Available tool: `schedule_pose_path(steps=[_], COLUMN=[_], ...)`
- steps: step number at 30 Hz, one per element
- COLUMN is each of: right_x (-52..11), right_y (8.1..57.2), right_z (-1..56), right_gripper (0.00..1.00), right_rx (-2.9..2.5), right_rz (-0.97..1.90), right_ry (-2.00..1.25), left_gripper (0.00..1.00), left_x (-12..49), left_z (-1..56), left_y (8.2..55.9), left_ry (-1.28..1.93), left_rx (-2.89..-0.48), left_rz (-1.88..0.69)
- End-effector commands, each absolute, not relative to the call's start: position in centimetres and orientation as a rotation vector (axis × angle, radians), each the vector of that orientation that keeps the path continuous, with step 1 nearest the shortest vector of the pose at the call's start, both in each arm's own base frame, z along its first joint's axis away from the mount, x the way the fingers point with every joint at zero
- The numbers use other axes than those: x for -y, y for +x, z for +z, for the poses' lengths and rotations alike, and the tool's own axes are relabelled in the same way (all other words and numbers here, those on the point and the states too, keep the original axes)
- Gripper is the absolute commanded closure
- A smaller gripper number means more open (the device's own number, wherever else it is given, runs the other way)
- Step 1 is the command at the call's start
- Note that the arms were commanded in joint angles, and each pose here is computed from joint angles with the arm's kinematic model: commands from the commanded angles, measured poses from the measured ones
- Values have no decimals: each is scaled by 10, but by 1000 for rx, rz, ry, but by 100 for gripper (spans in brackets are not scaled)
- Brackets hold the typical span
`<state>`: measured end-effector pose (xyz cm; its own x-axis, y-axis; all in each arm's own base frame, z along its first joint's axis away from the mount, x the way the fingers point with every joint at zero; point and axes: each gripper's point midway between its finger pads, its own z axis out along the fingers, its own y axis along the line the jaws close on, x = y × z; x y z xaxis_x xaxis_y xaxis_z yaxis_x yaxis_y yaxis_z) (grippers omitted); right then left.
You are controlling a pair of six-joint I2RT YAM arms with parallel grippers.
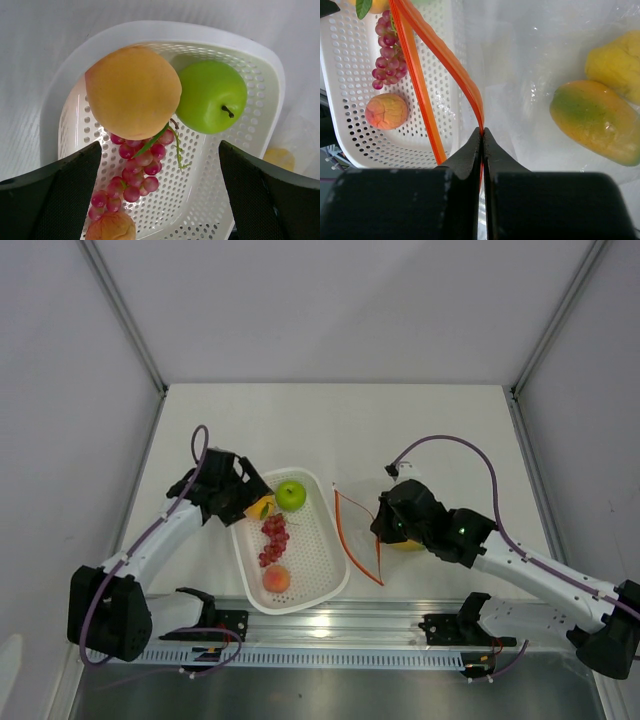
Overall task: Place the food in the zip-top bag and seal the zipper
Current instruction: Pick up the fake fruit from the bin.
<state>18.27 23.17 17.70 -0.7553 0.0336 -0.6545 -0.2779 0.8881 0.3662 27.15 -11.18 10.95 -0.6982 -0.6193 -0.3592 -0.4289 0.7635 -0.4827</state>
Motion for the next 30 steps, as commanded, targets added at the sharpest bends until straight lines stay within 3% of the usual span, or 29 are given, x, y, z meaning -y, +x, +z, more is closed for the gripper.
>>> schedule_pose_path(steps=[1, 17, 30], right_x=[-232, -232, -226], right_y=[188, 187, 187], right_z=[183, 179, 177], right_gripper=[100, 100, 100], right_rx=[-2326, -2333, -2332], right_rz=[599, 625, 614], right_ry=[-172, -162, -154], left_gripper=[0, 1, 1], left_x=[118, 89, 100], left_z=[121, 102, 70], left_y=[291, 294, 305], left_ry=[-822, -1086, -1223], left_rx=[-2411, -2403, -2445], left_rz=[-551, -286, -273])
